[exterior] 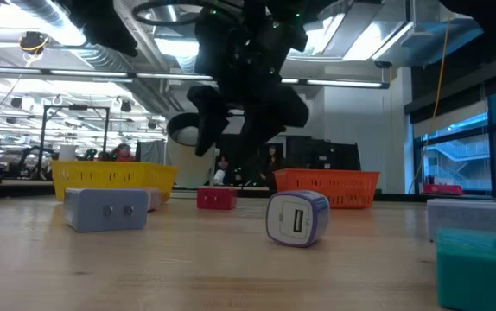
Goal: Pick & Place Office items
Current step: Put the red charger adapter into the orange bin
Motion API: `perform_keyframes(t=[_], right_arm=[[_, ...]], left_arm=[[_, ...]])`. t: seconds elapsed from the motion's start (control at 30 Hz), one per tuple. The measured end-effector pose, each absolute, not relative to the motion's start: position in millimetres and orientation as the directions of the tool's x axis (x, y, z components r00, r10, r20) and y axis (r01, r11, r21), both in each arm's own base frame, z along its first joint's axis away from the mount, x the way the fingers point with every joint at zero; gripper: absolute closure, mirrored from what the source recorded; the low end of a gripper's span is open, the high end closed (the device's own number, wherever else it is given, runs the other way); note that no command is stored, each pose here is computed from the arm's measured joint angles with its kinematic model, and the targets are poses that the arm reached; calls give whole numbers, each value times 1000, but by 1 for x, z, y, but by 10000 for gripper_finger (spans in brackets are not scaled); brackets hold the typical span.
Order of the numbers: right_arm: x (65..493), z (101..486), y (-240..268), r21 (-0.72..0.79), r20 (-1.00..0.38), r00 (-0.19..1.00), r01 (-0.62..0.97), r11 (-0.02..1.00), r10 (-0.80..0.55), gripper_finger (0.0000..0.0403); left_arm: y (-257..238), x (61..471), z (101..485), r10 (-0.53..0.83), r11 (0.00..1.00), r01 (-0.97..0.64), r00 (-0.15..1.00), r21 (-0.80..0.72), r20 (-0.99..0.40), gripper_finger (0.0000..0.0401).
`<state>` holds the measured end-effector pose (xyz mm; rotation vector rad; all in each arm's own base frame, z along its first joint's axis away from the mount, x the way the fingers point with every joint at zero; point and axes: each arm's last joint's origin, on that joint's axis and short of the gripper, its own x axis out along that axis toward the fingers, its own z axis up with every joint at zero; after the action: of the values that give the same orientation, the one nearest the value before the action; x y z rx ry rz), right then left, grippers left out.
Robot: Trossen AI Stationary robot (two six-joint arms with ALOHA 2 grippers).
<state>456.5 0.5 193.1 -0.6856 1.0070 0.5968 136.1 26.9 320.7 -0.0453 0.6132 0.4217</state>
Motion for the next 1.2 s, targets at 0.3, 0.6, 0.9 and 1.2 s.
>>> perform_keyframes(t=[0.3,0.6,0.9,1.2], right_arm=[[464,169,-11,-242,-911,393,-755,610,125,60],[464,163,-22,-253,-919,382,-763,594,100,60],[463,163,-38,-232,-915,383,-754,614,124,69],[466,141,-41,-198,-928,350,-754,626,128,87]], left_arm=[[27,136,320,370,914,-396,735,83,-568,199],[27,136,320,370,915,-394,735,87,-568,199],[27,136,320,370,914,-397,735,82,-568,199],[26,137,320,338,927,-370,747,64,-573,199]])
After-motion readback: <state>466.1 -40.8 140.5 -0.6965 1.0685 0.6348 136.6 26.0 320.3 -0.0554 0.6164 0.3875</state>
